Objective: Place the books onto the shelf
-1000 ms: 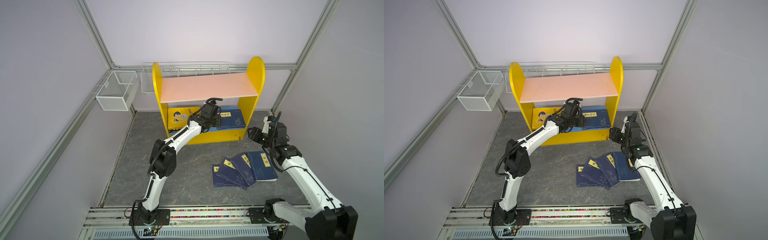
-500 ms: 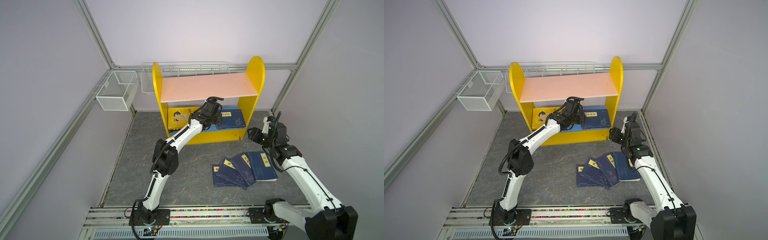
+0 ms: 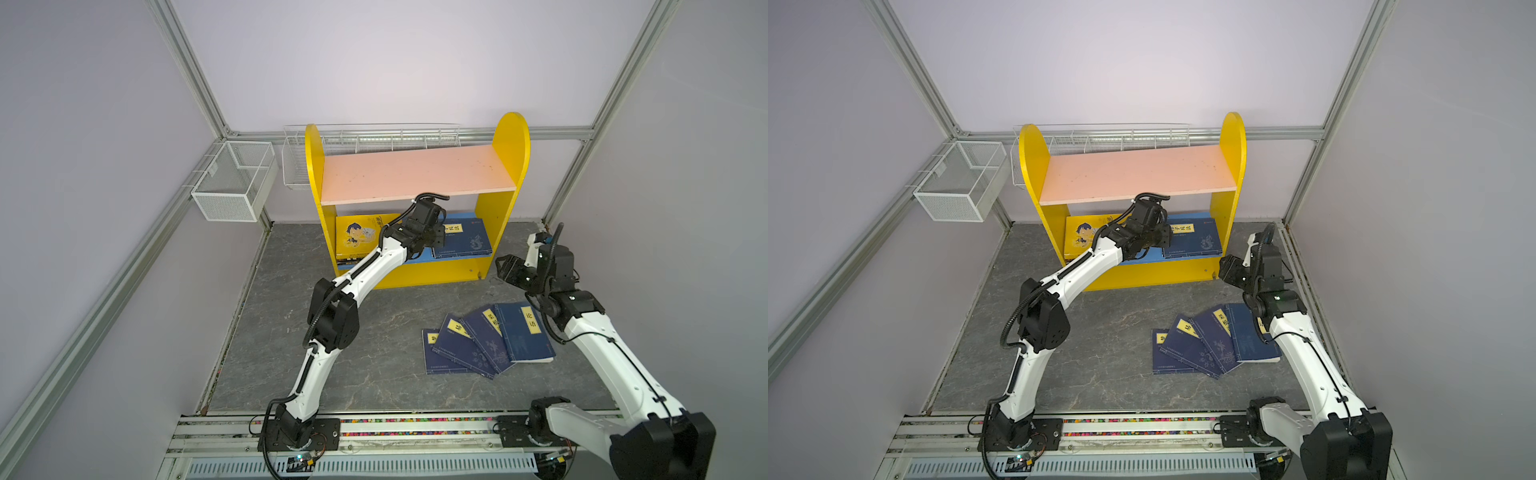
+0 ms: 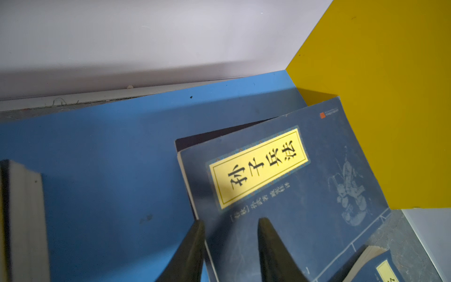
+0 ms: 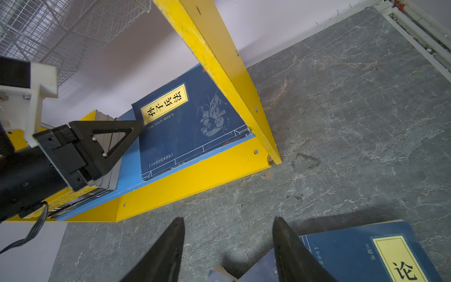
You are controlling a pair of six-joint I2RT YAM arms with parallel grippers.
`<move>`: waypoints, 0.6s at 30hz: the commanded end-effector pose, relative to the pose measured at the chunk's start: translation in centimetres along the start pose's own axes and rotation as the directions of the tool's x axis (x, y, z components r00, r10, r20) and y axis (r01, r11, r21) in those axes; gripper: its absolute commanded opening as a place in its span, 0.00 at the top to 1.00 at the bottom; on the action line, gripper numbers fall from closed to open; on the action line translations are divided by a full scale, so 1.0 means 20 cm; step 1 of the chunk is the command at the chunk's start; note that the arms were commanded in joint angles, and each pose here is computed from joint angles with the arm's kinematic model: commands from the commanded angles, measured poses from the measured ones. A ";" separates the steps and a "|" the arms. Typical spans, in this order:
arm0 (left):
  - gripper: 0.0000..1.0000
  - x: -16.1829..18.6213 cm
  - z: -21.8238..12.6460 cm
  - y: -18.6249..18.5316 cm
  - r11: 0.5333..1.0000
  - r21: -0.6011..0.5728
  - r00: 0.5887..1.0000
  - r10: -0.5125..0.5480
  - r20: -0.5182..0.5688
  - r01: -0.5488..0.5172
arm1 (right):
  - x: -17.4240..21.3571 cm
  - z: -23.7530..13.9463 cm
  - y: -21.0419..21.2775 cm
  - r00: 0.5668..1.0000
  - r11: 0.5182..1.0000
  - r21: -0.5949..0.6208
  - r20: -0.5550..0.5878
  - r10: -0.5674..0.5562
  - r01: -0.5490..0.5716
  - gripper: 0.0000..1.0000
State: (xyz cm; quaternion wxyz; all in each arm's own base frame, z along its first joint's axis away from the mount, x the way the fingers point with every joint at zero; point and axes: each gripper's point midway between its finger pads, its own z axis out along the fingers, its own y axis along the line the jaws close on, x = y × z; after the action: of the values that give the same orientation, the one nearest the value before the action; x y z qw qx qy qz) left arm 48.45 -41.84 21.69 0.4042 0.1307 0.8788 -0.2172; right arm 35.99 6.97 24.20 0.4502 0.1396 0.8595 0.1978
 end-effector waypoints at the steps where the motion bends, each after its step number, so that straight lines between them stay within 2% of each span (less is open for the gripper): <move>1: 0.62 0.04 0.09 0.17 0.998 -0.062 0.998 -0.036 -0.049 0.033 | -0.01 -0.03 0.00 1.000 1.000 -0.005 0.011 -0.019 0.019 0.39; 11: 0.62 0.10 0.09 0.21 0.995 -0.091 0.997 -0.037 -0.062 0.031 | 0.00 -0.03 -0.02 1.000 1.000 0.002 0.011 -0.018 0.018 0.39; 18: 0.61 0.04 -0.07 0.14 0.997 -0.071 0.999 0.017 0.035 -0.014 | 0.05 0.01 0.05 0.997 0.996 -0.067 -0.051 -0.058 0.055 0.40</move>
State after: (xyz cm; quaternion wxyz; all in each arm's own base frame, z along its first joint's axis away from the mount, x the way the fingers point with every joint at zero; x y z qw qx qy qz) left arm 48.14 -40.47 19.05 0.4002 0.1260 0.8848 -0.2027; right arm 35.76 7.22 24.10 0.4467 0.1265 0.8619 0.2039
